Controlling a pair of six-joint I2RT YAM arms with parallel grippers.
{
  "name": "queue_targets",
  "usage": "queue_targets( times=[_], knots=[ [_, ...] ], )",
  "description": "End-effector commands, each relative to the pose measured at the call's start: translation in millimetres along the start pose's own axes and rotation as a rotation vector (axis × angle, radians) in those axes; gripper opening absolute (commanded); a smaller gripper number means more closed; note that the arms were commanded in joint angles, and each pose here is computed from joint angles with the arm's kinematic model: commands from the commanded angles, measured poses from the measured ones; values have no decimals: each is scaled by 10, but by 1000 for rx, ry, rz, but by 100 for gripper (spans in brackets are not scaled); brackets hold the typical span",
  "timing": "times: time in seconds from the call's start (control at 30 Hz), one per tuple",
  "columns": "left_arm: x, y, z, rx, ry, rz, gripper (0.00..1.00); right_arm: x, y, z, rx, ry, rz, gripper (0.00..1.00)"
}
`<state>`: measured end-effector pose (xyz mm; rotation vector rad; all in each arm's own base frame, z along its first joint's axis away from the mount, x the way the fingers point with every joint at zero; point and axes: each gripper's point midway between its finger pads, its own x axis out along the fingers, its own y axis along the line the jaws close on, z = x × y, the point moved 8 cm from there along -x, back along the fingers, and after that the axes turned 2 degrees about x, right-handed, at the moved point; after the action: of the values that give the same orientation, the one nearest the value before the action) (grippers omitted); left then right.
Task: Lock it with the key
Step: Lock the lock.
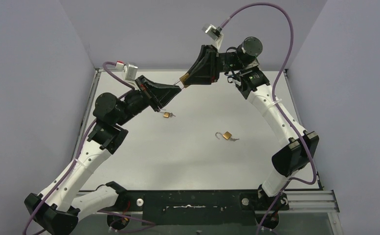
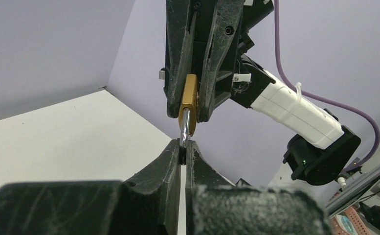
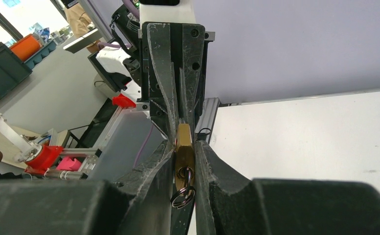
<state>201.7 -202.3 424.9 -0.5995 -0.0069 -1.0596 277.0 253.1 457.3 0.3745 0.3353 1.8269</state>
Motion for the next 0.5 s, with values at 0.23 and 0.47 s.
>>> queue_targets(
  times=[0.23, 0.47],
  knots=[
    [195, -283, 198, 16, -39, -159, 0, 471, 142, 63, -71, -82, 6, 0],
    [113, -384, 287, 28, -52, -218, 52, 344, 190, 151, -88, -98, -6, 0]
  ],
)
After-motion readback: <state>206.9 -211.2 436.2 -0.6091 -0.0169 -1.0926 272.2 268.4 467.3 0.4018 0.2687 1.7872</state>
